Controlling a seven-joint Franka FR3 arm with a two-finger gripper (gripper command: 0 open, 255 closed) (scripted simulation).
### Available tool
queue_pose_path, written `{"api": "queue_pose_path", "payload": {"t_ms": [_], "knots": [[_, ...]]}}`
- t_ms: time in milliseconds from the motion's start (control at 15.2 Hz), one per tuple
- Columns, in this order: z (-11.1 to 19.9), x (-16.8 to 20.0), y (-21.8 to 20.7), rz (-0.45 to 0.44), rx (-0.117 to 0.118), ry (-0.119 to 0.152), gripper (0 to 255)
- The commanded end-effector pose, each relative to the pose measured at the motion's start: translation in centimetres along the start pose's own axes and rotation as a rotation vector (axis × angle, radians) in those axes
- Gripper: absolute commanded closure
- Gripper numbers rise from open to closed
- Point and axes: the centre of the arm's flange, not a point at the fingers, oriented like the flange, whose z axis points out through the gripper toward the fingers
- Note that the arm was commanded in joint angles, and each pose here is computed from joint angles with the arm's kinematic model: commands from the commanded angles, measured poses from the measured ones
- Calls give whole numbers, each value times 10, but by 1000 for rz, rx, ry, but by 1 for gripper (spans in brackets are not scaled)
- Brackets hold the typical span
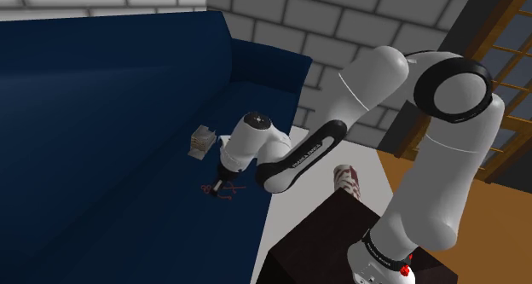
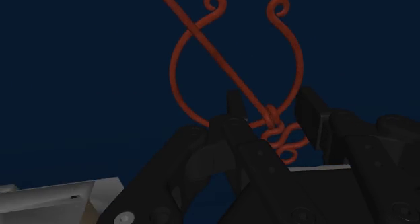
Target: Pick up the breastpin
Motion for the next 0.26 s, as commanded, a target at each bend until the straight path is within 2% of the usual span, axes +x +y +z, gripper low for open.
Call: {"api": "queue_pose_path", "payload": {"t_ms": [0,198], "knots": [[-9,3,-1,0,0,-1,255],[-15,5,0,0,0,-1,255]]}}
